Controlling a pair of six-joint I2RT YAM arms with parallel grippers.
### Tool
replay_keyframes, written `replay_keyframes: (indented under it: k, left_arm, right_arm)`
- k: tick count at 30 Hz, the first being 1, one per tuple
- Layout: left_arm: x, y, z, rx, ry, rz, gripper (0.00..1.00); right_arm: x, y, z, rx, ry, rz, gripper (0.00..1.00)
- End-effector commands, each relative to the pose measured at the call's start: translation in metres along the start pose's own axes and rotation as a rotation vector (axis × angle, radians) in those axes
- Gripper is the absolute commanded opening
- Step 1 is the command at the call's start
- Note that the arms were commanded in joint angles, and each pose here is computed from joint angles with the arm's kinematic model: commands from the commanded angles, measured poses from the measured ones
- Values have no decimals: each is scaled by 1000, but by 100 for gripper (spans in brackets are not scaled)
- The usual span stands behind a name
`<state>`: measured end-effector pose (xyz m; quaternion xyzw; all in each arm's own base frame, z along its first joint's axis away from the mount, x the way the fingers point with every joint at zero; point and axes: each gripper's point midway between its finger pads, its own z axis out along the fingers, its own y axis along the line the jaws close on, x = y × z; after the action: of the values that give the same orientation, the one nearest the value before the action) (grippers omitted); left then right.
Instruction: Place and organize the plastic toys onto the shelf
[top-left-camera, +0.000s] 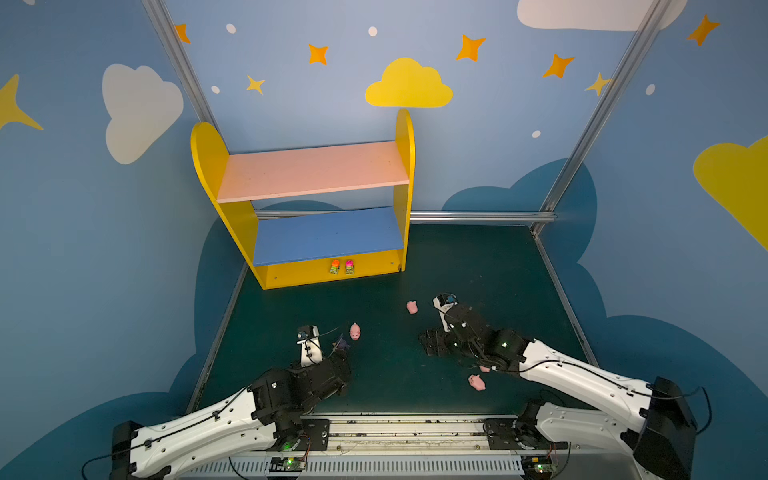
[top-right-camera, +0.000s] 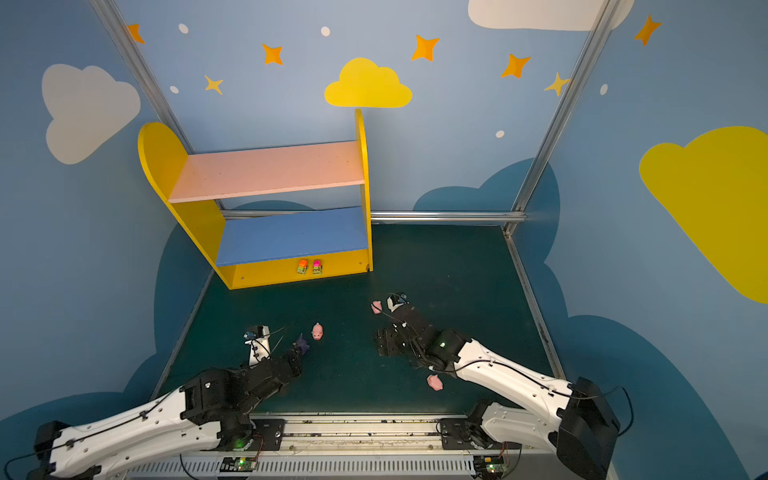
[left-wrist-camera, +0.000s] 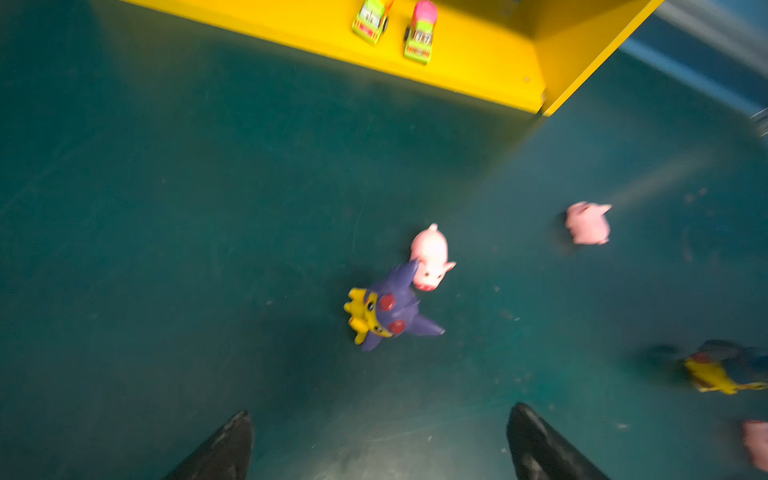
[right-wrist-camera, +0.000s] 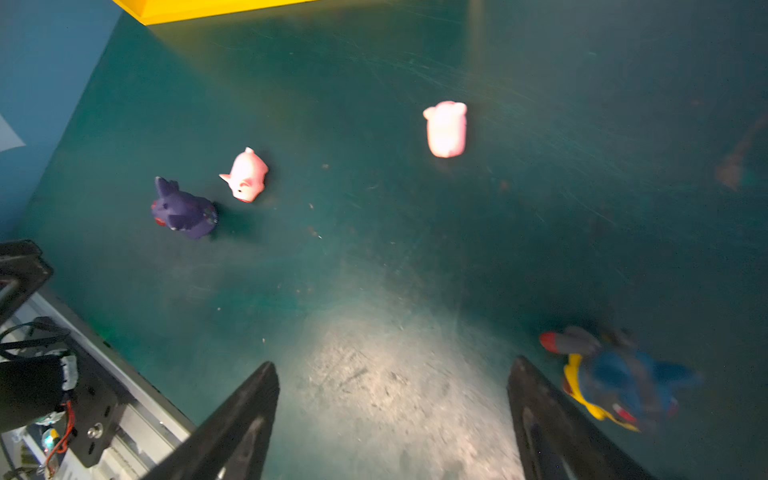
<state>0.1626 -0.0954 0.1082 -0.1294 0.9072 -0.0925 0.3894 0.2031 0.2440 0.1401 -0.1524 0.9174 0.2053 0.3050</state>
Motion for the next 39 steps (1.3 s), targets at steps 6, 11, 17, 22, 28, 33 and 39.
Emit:
replay_keyframes:
  k: [6,11,17,22,28,33,39]
  left_arm:
    - [-17,1,3,-56,-85,41,94]
    - [-24,9,13,-46,-30,1,94]
    - [-28,17,25,-40,25,-47,93]
    - [-30,10,35,-44,50,-19,94]
    - [-22,8,38,-28,79,-18,91]
    - [-8,12,37,-19,129,-96,80]
    - [12,15,44,36,138,-172,70]
  right_arm:
    - [6,-12,-9,112,47,16,85]
    - [4,-19,-11,179,50,48,85]
    - [13,-24,-19,194,59,54,85]
    - [6,-16,-23,141,46,22,85]
    - [-7,1,-21,39,68,1,85]
    - [-8,5,-20,-14,60,3,85]
    - [-6,-3,-26,-54,43,27,85]
